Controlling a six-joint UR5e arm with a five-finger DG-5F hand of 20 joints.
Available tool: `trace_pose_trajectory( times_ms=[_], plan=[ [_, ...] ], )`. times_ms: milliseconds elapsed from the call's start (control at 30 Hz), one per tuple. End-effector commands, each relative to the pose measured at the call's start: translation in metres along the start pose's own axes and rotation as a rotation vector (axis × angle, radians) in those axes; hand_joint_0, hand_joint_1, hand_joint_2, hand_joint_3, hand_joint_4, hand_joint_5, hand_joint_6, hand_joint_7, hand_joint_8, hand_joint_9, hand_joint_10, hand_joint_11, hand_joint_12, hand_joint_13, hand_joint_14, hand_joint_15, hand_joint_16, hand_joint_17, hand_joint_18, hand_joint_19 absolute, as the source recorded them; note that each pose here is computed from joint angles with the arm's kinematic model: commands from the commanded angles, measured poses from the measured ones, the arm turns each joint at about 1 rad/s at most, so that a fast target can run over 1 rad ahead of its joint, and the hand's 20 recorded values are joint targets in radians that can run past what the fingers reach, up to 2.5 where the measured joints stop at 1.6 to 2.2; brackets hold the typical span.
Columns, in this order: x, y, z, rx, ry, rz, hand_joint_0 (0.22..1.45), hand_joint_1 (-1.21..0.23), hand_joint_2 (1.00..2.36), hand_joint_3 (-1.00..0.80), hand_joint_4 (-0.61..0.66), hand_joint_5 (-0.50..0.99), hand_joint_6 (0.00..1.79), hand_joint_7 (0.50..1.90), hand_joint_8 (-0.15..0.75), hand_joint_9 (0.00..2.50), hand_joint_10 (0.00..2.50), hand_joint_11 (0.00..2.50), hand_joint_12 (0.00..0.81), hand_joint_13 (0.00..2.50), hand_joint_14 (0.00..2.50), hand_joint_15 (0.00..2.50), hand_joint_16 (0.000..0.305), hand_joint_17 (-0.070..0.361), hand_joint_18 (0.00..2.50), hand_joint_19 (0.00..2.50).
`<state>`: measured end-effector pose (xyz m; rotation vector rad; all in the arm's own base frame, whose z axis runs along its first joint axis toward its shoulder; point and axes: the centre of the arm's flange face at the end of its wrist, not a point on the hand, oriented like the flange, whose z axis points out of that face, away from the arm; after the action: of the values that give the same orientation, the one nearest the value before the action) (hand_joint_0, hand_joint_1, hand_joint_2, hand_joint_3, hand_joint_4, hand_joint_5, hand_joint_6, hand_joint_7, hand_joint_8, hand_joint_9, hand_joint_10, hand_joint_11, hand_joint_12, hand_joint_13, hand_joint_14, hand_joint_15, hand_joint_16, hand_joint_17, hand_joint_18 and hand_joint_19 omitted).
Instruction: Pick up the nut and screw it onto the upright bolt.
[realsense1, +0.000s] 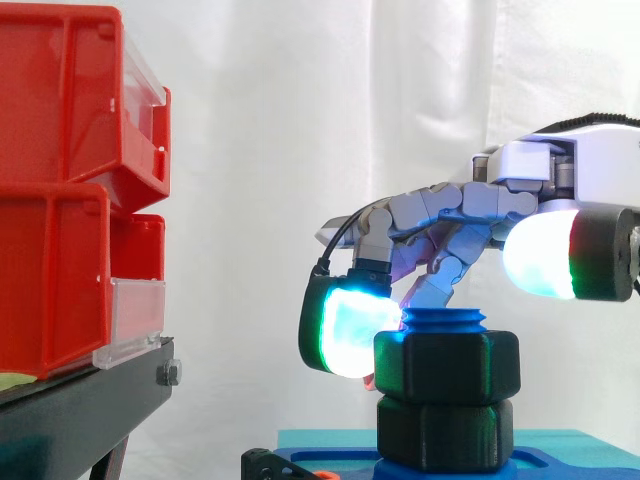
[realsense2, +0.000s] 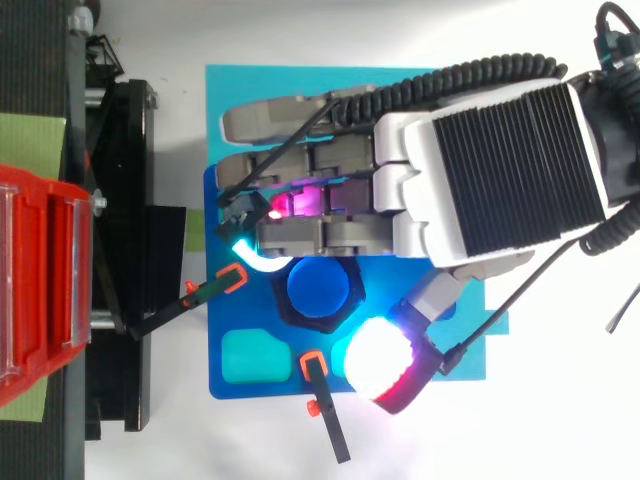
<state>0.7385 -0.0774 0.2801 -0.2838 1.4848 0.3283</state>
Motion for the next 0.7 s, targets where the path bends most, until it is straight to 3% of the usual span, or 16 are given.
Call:
trace_pose_trajectory(
  times_ms=[0,200,433,667],
  plan=[
    [-0.001,-0.004,-0.002,0.001,-0.002,-0.001,0.53,-0.2,1.0,-0.5,0.17,0.02,0.5,1.4,0.273,1.04,0.0,0.0,0.229,0.57,0.0,0.0,0.016,0.035,0.14,0.0],
    [0.0,-0.012,-0.007,0.001,-0.002,-0.002,0.53,-0.21,1.0,-0.5,0.16,0.05,0.5,1.47,0.269,1.13,0.0,0.0,0.209,0.65,0.0,0.0,0.013,0.028,0.24,0.0],
    [-0.001,-0.017,-0.01,0.005,-0.003,-0.005,0.53,-0.21,1.0,-0.5,0.15,0.07,0.55,1.36,0.26,1.34,0.0,0.0,0.168,0.81,0.0,0.0,0.008,0.018,0.39,0.0],
    [-0.003,-0.023,-0.014,0.009,-0.003,-0.006,0.53,-0.19,1.0,-0.5,0.15,0.08,0.55,1.38,0.267,1.45,0.0,0.0,0.149,0.86,0.0,0.0,0.005,0.012,0.46,0.0]
  ],
)
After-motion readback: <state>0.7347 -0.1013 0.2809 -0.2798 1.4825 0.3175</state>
